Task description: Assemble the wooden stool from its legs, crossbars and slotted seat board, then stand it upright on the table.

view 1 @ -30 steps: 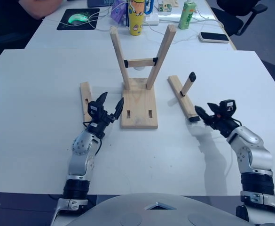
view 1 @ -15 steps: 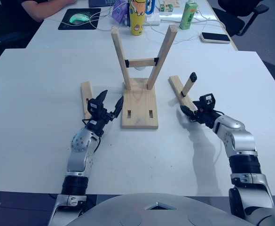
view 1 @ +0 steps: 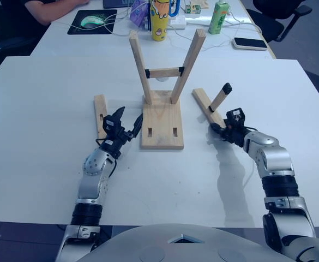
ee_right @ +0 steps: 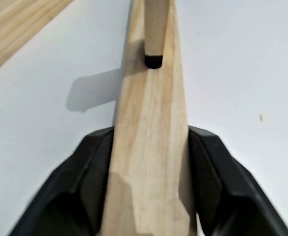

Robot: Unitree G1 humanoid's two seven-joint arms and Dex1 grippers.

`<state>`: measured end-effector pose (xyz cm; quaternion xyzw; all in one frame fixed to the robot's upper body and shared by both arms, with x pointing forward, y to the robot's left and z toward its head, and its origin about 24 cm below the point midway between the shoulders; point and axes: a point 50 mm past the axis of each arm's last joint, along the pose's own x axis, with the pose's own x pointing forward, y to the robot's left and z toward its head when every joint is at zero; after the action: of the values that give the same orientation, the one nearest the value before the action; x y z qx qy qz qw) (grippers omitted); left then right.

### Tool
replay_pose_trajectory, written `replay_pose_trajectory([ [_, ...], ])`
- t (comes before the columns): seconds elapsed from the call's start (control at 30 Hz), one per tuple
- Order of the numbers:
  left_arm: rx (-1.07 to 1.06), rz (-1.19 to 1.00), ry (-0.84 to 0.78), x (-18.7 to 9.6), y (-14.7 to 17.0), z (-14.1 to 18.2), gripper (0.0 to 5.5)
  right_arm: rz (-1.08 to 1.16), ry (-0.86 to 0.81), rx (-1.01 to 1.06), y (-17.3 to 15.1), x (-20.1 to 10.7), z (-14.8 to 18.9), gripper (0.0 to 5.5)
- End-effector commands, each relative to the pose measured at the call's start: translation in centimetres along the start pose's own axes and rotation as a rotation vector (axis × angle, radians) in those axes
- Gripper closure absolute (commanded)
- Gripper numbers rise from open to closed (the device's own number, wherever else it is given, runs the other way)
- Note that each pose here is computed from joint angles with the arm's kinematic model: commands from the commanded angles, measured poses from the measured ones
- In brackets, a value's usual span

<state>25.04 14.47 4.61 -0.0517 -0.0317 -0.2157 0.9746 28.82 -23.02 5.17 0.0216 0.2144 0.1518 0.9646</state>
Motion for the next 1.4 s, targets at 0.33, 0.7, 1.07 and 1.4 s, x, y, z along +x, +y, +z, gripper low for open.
replay_pose_trajectory([
  [0.33, -0.072, -0.069, -0.021, 1.2, 1.2, 2.3, 1.85, 0.397, -0.621, 0.214, 1.2, -4.7, 12.2, 3.44],
  [0.7, -0.472, -0.315, -0.069, 1.0, 1.4, 6.0, 1.09, 0.882, -0.272, 0.265, 6.7, -5.5, 8.5, 3.44],
  [1.07, -0.807, -0.667, -0.006, 1.4, 0.0, 9.8, 0.10, 1.152, -0.082, 0.299, 8.9, -5.3, 6.9, 3.44],
  [1.4, -0.846, -0.748, 0.089, 1.1, -0.7, 10.0, 0.34, 1.221, -0.009, 0.269, 9.2, -5.4, 6.5, 3.44],
])
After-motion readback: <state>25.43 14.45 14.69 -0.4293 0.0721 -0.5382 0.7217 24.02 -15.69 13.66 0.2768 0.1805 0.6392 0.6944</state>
